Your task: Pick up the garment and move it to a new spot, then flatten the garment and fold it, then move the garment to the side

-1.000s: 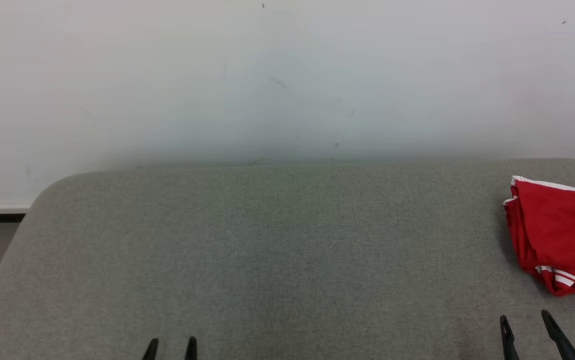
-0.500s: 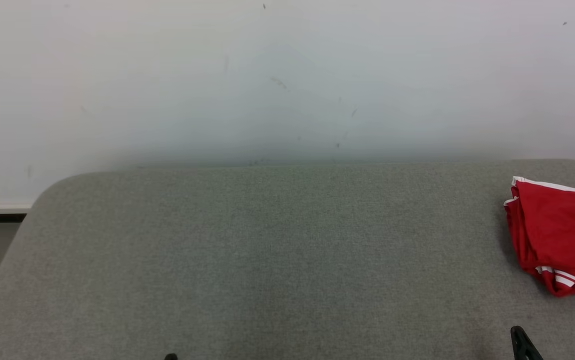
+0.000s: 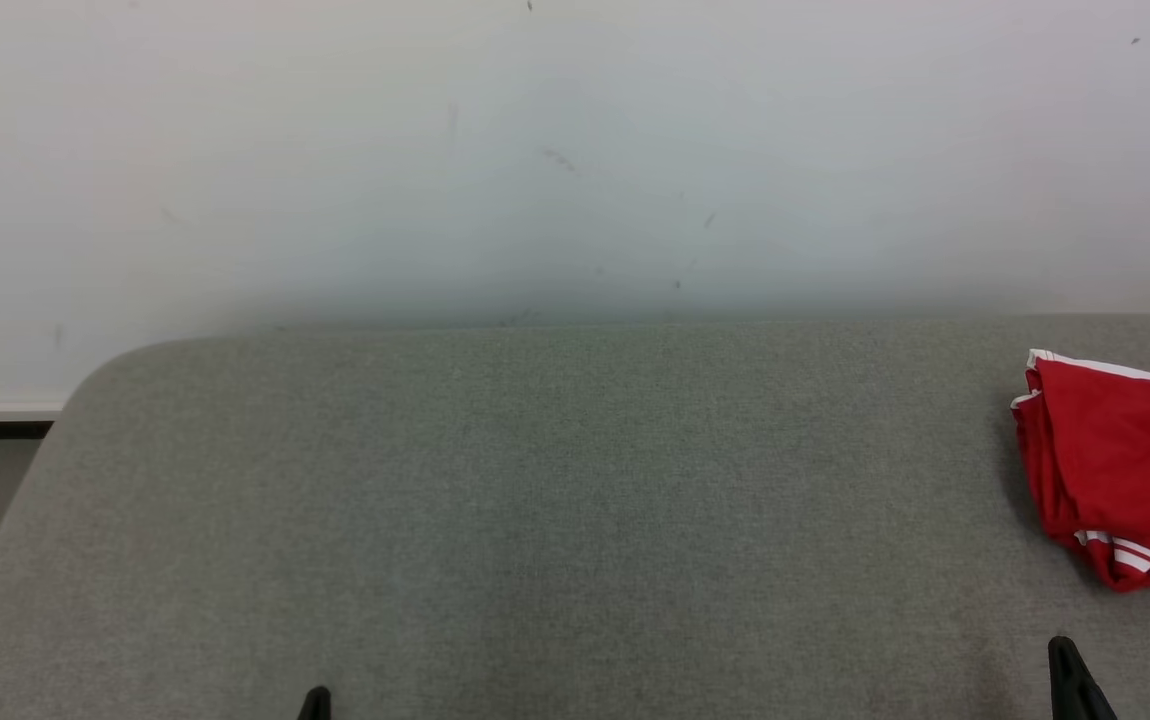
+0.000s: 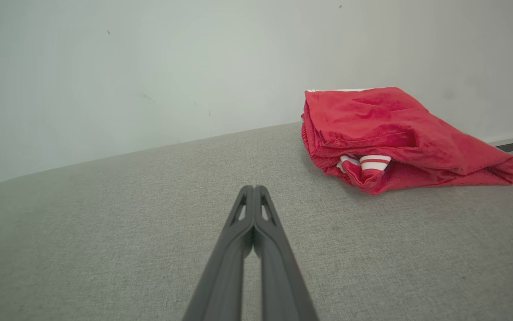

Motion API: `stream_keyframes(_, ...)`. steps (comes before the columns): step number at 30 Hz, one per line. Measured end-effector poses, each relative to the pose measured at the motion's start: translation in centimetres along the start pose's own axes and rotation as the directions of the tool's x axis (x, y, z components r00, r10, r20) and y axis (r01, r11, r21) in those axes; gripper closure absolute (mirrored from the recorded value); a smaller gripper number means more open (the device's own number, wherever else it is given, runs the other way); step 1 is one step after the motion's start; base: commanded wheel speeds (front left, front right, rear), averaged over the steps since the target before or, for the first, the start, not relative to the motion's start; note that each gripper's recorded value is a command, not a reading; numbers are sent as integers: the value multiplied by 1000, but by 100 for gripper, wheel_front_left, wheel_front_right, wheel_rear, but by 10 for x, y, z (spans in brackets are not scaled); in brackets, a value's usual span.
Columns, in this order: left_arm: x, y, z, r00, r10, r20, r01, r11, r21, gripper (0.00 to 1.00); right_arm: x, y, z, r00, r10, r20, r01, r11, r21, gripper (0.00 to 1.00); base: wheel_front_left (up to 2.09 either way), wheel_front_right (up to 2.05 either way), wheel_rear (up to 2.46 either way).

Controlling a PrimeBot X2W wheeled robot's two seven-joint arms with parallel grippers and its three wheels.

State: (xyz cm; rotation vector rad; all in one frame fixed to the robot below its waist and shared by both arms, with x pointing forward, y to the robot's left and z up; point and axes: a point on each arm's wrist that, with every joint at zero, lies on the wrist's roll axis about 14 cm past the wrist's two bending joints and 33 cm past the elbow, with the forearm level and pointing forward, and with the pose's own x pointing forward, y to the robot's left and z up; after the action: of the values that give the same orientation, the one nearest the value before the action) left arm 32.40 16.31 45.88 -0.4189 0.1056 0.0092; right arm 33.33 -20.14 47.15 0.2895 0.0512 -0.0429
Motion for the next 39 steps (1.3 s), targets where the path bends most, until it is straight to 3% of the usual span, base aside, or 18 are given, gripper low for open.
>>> stream_keyframes(16, 14, 6, 11, 1000, 26, -2, -26, 968, -248, 100, 10, -1, 6, 1000, -25, -2, 25, 962, 274, 100, 0, 0, 0)
stream_keyframes(39, 29, 10, 25, 1000, 27, 3, -21, 851, -524, 100, 23, 0, 13, 1000, -28, -6, 26, 820, 572, 100, 0, 0, 0)
